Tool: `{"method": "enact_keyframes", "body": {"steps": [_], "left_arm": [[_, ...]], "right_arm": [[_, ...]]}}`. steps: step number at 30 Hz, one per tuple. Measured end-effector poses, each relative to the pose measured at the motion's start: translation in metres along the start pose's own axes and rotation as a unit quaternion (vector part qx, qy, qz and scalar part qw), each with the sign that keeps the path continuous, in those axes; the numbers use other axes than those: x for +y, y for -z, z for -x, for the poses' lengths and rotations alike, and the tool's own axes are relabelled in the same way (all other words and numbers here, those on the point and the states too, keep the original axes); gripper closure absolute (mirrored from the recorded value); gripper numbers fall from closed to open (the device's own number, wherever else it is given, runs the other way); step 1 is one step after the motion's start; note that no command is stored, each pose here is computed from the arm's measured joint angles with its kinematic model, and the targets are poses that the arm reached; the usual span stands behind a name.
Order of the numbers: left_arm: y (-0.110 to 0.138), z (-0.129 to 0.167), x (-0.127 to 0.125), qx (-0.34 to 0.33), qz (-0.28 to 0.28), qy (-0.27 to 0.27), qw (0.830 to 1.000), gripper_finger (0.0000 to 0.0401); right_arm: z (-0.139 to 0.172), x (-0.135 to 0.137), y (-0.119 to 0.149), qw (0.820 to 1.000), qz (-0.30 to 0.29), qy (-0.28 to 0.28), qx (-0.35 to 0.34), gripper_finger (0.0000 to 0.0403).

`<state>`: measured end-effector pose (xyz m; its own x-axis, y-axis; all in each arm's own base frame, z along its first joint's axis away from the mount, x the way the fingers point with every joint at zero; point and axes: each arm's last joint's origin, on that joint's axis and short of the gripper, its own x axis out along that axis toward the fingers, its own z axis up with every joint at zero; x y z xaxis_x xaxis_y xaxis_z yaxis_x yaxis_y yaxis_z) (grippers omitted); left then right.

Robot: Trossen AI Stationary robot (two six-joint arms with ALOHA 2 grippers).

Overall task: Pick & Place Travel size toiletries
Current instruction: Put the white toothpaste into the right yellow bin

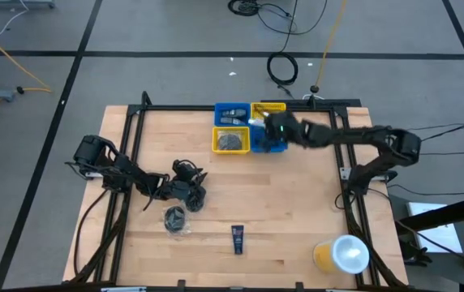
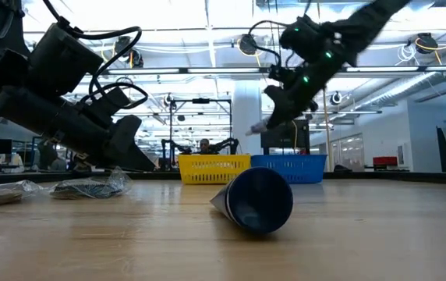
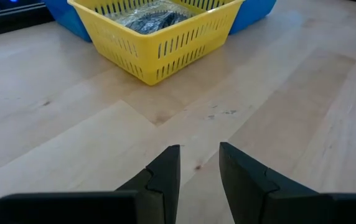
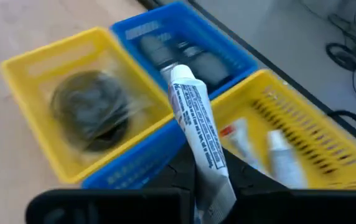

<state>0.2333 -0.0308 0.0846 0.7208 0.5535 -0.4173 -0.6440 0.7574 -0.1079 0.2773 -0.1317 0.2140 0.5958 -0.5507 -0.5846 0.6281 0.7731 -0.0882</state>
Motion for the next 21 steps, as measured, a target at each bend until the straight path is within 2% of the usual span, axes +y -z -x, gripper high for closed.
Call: {"method": "enact_keyframes", "body": {"steps": [4, 7, 10, 16, 21], "left_arm": [[0.0, 0.0, 0.0, -0.003, 0.001, -0.004, 1.0, 0.0293], [0.0, 0.0, 0.0, -0.003, 0.001, -0.004, 1.0, 0.0293], [0.0, 0.0, 0.0, -0.004, 0.002, -0.006, 1.0, 0.0293], [0.0, 0.0, 0.0, -0.005, 0.002, -0.007, 1.0, 0.0293], [-0.001, 0.0, 0.001, -0.005, 0.002, -0.007, 1.0, 0.0293]], "right_arm": [[-0.009, -0.039, -0.025, 0.998, -0.017, 0.03, 0.06, 0.0388], [-0.025, -0.066, -0.024, 0.994, -0.051, -0.011, 0.101, 0.0388], [-0.04, -0.084, -0.024, 0.991, -0.075, -0.026, 0.104, 0.0385], [-0.064, -0.095, -0.007, 0.981, -0.104, -0.088, 0.14, 0.038], [-0.072, -0.094, 0.0, 0.978, -0.105, -0.089, 0.158, 0.0379]]}}
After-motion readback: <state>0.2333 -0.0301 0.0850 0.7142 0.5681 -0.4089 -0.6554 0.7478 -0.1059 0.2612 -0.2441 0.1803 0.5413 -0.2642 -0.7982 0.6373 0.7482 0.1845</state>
